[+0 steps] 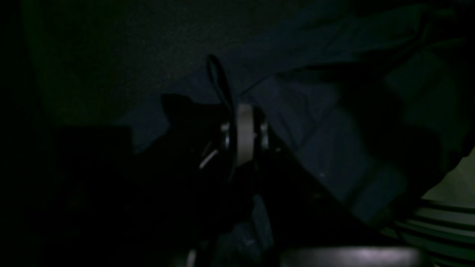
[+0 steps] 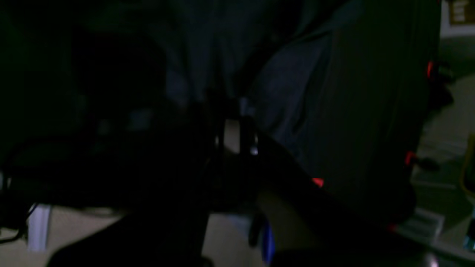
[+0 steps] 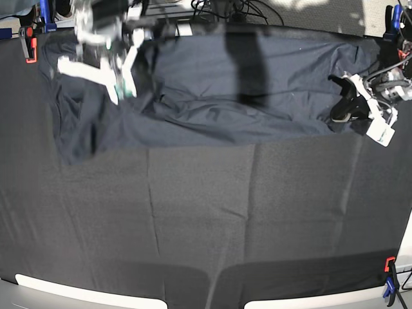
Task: Layout the t-shirt on the table in an organized manner, then fold the t-shirt properly
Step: 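Pull the held shirt edge with the right gripper toward the collar, then grasp the shirt corner with the left gripper and lift it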
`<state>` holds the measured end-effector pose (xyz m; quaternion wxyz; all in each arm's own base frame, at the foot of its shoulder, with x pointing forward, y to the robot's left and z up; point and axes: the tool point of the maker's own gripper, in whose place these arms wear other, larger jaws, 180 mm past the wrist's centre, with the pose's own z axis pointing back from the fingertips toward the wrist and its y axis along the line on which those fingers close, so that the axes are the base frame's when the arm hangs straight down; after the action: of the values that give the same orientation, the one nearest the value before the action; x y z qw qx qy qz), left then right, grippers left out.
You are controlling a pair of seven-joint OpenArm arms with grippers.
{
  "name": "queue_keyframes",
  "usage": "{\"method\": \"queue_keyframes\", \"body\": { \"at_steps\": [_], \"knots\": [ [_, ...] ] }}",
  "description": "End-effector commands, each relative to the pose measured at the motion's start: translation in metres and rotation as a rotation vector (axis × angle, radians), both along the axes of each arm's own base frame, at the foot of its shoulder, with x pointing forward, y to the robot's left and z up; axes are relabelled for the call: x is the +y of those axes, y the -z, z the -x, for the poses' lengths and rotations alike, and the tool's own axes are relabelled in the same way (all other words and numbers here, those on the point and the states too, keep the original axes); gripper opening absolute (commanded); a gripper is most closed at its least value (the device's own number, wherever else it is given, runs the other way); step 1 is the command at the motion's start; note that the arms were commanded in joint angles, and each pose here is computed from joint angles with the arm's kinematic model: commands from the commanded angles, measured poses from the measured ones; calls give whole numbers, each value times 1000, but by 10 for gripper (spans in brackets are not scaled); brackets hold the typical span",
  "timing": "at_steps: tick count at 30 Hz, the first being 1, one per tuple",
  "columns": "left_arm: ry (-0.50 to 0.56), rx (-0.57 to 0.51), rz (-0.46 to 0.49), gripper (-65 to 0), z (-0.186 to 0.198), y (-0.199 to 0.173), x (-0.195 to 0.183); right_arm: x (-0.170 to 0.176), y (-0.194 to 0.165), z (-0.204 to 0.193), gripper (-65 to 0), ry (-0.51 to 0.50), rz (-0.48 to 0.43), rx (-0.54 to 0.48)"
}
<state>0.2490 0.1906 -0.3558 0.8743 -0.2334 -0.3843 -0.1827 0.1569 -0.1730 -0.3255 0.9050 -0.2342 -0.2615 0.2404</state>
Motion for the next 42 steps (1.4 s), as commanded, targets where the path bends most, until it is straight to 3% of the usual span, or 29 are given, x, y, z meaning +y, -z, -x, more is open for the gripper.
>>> {"method": "queue_keyframes", "body": {
  "at_steps": [1, 10, 17, 28, 37, 38, 40, 42],
  "knots": [
    [-3, -48, 11, -650, -9, -14, 3, -8, -8, 1, -650, 21, 31, -32],
    [-4, -49, 15, -650, -9, -15, 2, -64, -15, 26, -650, 168, 168, -13],
    [14, 5, 76, -650, -1, -16, -7, -51, -9, 16, -650, 160, -8, -57],
    [35, 11, 79, -650, 1, -18, -7, -54, -15, 8, -650, 109, 15, -89],
    [53, 16, -15, -650, 0, -16, 10, -56, -16, 6, -650, 90, 20, -87],
    [53, 16, -12, -632, 0, -16, 10, -54, -15, 7, -650, 90, 7, -85],
    [52, 15, 5, -514, 0, -18, 8, -53, -14, 7, -650, 90, -5, -82],
    [52, 15, 7, -459, 0, -18, 8, -52, -14, 7, -650, 91, -11, -82]
  ]
}}
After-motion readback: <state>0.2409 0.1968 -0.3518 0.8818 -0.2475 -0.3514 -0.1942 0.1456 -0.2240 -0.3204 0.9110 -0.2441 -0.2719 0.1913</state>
